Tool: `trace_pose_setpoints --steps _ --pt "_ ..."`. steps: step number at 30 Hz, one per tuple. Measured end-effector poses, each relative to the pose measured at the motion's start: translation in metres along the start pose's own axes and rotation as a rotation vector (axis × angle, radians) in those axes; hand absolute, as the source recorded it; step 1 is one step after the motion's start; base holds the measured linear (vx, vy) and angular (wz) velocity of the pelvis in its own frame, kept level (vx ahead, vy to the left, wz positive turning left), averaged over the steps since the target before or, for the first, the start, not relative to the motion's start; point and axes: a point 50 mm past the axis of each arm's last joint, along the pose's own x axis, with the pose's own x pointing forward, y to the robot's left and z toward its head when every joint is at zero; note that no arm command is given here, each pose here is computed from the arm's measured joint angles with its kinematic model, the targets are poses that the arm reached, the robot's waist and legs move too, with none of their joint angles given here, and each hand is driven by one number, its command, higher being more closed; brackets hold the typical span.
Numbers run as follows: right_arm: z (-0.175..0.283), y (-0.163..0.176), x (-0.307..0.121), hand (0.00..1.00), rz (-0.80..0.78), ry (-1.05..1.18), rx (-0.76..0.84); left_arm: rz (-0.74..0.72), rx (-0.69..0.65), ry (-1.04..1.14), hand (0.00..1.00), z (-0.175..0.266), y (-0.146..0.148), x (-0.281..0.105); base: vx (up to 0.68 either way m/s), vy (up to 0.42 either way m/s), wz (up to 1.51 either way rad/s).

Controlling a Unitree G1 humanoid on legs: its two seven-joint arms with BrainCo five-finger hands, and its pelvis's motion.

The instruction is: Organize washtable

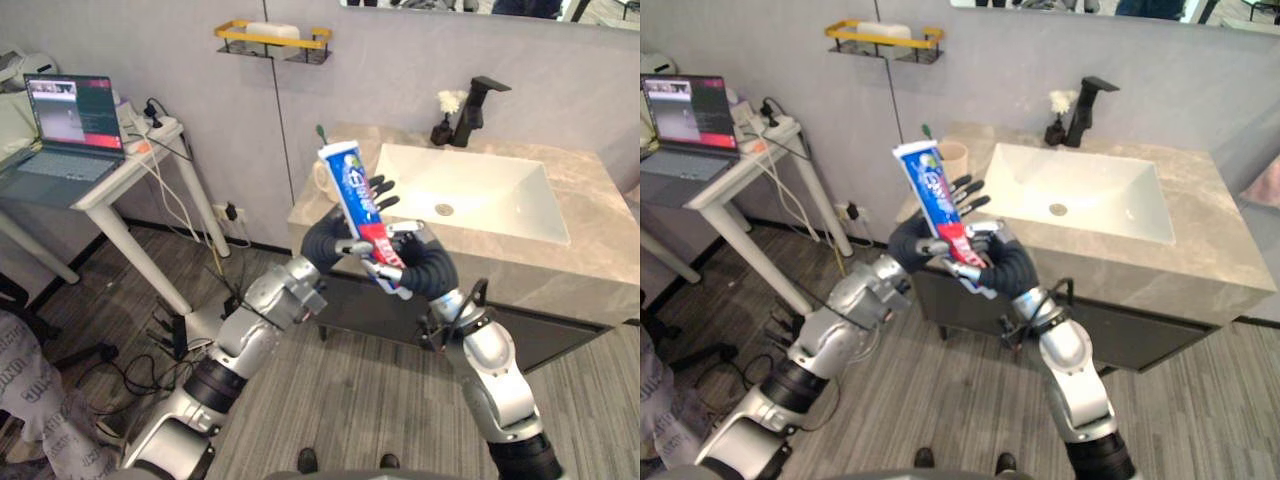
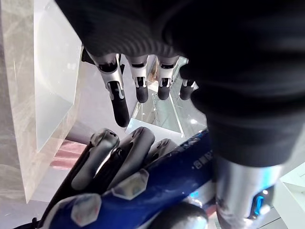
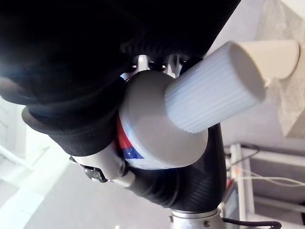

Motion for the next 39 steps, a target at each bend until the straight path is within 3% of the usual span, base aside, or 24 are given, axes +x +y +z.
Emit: trace_pose_setpoints --steps 14,39 --pt "-0.012 -0.001 -0.007 1.0 0.0 0.06 0.015 0.06 0.063 -0.063 0.0 0.025 0.019 -0.006 0.0 0.0 0.0" --pt "-0.017 0.003 -0.014 1.0 -0.001 0.089 0.034 -0.037 0.022 0.041 0.0 0.001 0.0 -0.001 0.0 0.0 0.0"
